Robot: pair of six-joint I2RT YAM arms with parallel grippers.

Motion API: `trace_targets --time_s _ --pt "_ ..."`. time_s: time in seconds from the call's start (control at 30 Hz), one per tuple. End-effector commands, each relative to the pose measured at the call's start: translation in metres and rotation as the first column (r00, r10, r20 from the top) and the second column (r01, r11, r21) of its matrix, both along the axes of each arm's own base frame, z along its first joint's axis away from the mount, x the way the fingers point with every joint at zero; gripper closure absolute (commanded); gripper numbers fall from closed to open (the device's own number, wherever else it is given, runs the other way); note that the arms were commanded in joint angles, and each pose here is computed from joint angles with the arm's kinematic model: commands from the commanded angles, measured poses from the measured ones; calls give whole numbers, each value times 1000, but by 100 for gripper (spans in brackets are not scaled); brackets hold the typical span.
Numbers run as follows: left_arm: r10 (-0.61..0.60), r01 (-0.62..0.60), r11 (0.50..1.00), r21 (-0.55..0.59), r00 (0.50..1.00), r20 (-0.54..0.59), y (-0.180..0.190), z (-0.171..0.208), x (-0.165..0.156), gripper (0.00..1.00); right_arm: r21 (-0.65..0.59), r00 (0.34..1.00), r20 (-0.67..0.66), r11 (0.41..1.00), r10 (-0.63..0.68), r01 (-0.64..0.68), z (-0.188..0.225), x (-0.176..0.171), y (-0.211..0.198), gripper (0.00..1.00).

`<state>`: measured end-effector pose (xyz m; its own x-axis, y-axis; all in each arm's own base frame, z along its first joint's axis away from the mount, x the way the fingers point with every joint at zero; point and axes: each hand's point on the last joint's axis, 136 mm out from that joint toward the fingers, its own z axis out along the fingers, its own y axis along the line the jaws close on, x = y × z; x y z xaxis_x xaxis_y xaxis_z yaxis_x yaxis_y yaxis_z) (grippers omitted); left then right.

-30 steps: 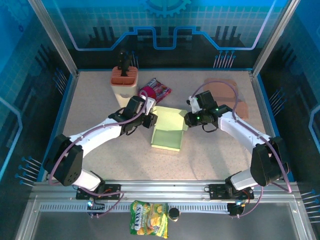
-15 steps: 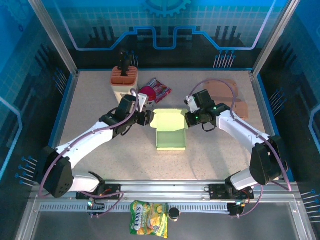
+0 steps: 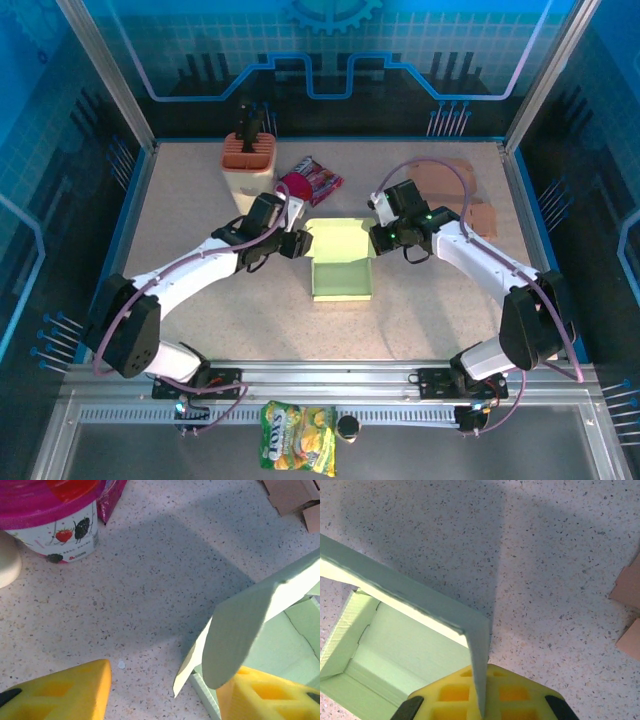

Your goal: Fold the paper box

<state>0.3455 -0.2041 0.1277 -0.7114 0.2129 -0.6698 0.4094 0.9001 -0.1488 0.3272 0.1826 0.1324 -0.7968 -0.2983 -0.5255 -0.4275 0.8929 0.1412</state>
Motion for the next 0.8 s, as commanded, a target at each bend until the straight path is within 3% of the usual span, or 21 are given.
trace_targets --time_s 0.0,0.57,0.77 --pt "-26 26 1000 -15 1000 9 -8 8 5 47 -12 999 -7 999 32 -32 -1 -2 6 100" --pt "-31 31 999 20 999 9 -22 5 7 68 -1 999 1 999 38 -38 2 -4 12 100" --pt "5 -6 999 41 1000 25 -20 9 9 86 -5 1000 8 1000 24 -24 4 -4 12 100"
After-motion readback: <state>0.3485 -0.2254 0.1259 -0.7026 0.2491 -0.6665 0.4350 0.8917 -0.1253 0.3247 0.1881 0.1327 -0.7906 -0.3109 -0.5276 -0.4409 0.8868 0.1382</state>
